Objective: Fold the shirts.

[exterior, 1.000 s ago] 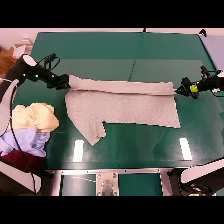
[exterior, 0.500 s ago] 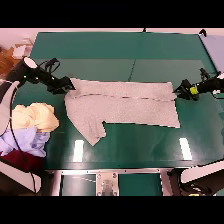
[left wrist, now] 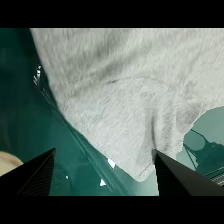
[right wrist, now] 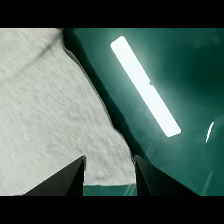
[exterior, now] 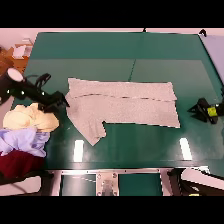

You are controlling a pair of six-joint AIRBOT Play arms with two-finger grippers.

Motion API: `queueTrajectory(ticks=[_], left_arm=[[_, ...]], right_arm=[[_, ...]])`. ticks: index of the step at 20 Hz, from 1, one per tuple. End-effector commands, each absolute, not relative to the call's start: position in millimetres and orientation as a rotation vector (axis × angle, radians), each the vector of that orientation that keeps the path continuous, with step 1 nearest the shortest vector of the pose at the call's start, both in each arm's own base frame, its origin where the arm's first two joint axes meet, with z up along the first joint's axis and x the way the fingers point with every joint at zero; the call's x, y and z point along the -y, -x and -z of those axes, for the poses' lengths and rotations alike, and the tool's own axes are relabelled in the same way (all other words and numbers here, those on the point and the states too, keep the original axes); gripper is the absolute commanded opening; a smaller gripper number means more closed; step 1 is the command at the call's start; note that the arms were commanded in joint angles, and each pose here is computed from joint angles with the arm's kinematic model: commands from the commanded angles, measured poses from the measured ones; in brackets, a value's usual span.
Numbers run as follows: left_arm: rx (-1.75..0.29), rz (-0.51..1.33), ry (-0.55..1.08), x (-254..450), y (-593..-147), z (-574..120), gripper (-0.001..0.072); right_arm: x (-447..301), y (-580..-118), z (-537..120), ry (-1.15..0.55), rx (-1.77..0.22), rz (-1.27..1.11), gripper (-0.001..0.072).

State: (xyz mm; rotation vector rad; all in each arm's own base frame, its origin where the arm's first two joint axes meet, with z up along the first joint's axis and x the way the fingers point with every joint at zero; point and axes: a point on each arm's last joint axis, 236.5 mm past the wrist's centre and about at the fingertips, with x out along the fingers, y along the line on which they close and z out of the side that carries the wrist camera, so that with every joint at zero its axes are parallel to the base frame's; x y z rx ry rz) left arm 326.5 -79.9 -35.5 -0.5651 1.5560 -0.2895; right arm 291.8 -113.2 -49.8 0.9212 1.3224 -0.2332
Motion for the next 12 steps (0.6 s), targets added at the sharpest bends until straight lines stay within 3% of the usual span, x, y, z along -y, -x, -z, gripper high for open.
queueTrajectory(ticks=[1, 3, 9, 10, 11, 12], left_arm=[[-1.444, 0.216, 0.721, 96.3, -281.9, 67.8, 0.0669], [-1.409, 0.253, 0.796, 118.1, -272.1, 85.0, 0.0545], [-1.352, 0.281, 0.760, 164.6, -280.8, 108.7, 0.0528], [-1.368, 0.291, 0.762, 167.4, -277.1, 109.2, 0.0432], [-1.382, 0.311, 0.765, 169.7, -274.9, 105.7, 0.0145], [-1.397, 0.349, 0.762, 173.3, -273.0, 99.2, 0.0023]], right_arm=[[89.2, -241.9, 78.0, -1.086, -1.236, 0.343, 0.0348], [72.6, -223.7, 93.4, -1.108, -1.230, 0.370, 0.0349], [43.9, -206.1, 109.2, -1.178, -1.253, 0.358, 0.0351], [41.8, -205.6, 109.3, -1.186, -1.257, 0.354, 0.0360], [41.0, -205.7, 108.9, -1.189, -1.257, 0.352, 0.0378], [41.0, -205.8, 108.9, -1.190, -1.257, 0.352, 0.0379]])
